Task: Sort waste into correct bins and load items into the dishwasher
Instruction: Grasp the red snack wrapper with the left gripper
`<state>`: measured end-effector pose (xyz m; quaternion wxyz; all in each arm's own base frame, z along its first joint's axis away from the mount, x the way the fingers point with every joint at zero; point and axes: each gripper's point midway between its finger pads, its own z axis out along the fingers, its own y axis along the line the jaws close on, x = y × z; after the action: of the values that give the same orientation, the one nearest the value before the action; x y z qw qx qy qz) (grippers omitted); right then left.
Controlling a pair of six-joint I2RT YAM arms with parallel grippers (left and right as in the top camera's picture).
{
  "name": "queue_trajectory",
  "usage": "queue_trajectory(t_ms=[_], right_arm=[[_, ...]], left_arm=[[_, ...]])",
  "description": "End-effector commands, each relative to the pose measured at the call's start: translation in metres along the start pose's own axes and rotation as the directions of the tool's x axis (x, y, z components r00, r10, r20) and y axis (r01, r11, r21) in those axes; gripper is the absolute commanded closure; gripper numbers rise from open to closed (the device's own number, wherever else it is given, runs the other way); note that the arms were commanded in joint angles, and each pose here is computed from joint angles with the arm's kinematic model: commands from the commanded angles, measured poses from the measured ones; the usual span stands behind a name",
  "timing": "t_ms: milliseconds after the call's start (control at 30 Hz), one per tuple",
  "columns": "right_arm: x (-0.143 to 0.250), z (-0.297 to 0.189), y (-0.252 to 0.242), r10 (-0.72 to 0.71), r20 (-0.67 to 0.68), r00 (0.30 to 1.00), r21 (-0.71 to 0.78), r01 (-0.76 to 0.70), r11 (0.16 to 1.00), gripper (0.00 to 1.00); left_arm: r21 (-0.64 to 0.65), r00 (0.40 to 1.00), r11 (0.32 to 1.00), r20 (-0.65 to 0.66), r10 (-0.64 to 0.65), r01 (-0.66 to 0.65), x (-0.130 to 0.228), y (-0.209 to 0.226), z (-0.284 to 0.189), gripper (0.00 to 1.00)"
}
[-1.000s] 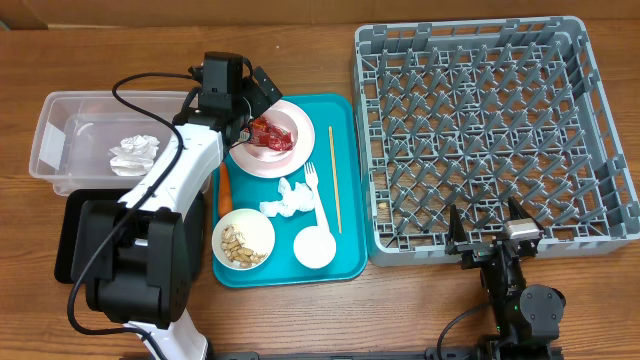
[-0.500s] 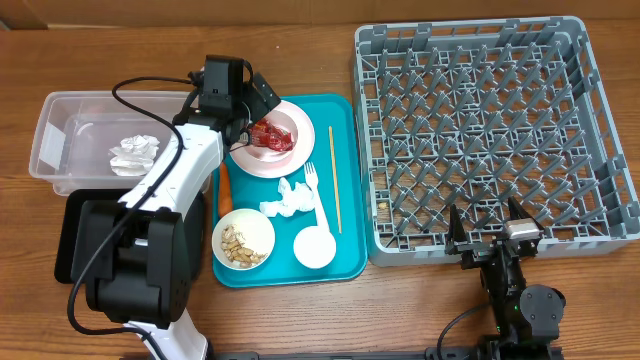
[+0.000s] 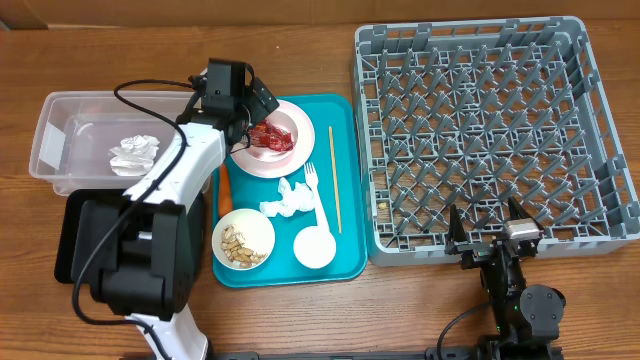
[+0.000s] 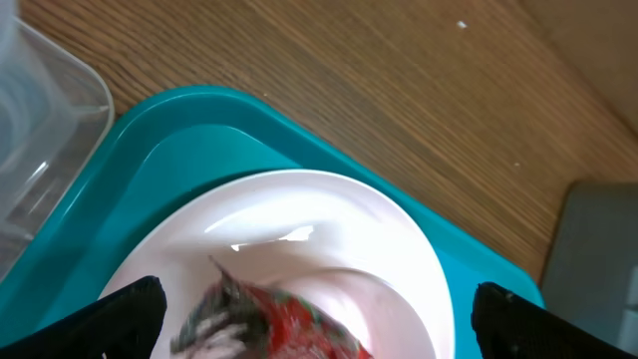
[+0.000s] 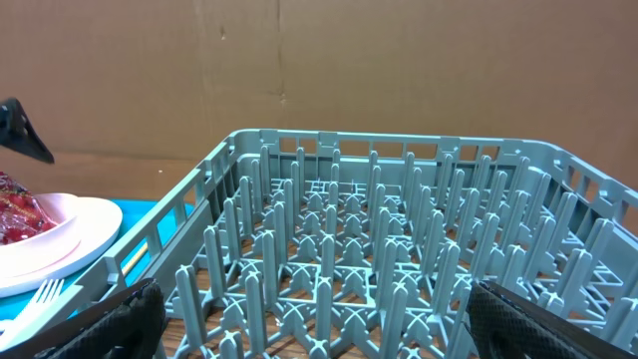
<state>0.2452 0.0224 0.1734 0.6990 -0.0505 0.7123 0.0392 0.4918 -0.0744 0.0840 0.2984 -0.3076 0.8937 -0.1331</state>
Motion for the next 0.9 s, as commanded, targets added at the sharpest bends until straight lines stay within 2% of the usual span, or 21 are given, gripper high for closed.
queue_trajectory(t_ms=[0,67,233,400,533,800,867], right_arm=[[0.002,0.000,0.002,-0.008,0.004,1.000,-0.008,0.008,1.000,0.00],[0.002,0.000,0.002,-0.007,0.004,1.000,-0.008,0.007,1.000,0.00],[0.002,0.000,0.002,-0.008,0.004,1.000,-0.008,0.008,1.000,0.00],[0.002,0.000,0.002,-0.008,0.004,1.000,-0.008,0.008,1.000,0.00],[0.002,0.000,0.002,-0.007,0.004,1.000,-0.008,0.007,1.000,0.00],[0.002,0.000,0.002,-0.007,0.004,1.000,-0.008,0.007,1.000,0.00],[0.002,0.000,0.002,-0.007,0.004,1.000,-0.008,0.007,1.000,0.00]], left_arm=[[-0.006,1.000,1.000,-0.010,-0.010,0.010,0.005,0.000,0.018,0.00],[0.021,1.000,1.000,-0.022,-0.012,0.013,0.006,-0.004,0.018,0.03],[0.053,1.000,0.998,-0.011,-0.013,0.014,0.002,-0.011,0.017,0.18],[0.060,1.000,0.998,-0.002,-0.018,0.018,-0.002,-0.012,0.017,0.43],[0.084,1.000,0.996,-0.014,-0.023,0.024,-0.004,-0.015,0.015,0.59],[0.124,1.000,0.992,-0.012,-0.006,0.007,-0.009,-0.024,0.004,0.81],[0.131,1.000,0.991,-0.007,0.002,-0.001,-0.011,-0.026,0.001,0.83]])
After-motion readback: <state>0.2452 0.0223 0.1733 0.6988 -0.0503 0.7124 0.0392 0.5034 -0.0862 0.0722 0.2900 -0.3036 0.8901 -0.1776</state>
